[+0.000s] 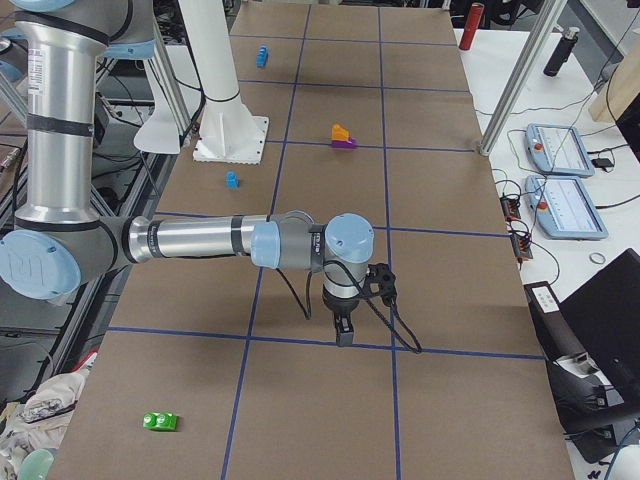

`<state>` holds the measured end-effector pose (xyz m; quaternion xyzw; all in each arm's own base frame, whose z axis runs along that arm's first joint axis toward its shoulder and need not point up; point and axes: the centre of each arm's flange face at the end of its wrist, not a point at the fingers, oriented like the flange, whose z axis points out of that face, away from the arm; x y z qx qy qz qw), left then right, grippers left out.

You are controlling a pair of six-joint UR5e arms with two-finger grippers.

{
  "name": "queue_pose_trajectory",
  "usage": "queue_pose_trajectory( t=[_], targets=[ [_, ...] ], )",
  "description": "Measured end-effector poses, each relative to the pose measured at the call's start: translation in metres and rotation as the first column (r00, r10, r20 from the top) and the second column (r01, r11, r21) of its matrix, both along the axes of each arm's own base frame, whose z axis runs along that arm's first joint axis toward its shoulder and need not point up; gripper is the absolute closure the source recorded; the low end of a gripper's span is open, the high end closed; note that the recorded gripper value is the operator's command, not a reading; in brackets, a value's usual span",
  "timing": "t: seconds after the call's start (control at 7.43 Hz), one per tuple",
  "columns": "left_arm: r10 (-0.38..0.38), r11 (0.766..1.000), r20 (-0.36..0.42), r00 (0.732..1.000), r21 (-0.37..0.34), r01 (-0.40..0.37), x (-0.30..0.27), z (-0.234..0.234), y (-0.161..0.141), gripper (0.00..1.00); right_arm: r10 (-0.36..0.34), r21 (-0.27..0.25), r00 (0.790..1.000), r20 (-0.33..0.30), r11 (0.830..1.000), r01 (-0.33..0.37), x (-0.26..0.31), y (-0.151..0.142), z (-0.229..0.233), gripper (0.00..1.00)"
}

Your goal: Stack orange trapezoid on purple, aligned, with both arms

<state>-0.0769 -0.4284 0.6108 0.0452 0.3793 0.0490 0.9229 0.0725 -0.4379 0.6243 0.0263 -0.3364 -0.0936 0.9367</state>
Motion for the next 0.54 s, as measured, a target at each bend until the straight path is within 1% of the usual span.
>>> queue_pose_trajectory(
  t=[0.27,0.54],
  targets=[
    [-0.001,1.0,0.0,1.0,-0.001,0.001,-0.0003,0.0006,0.0002,0.0,0.0,0.002,1.0,0.011,1.0,0.0,-0.0009,-0.0006,-0.001,0.0],
    [0.0,1.0,0.0,1.0,-0.004,0.0,-0.0002,0.0018,-0.0002,0.0,0.0,0.001,0.999,0.04,1.0,-0.001,-0.003,-0.0007,-0.0022,0.0]
  ],
)
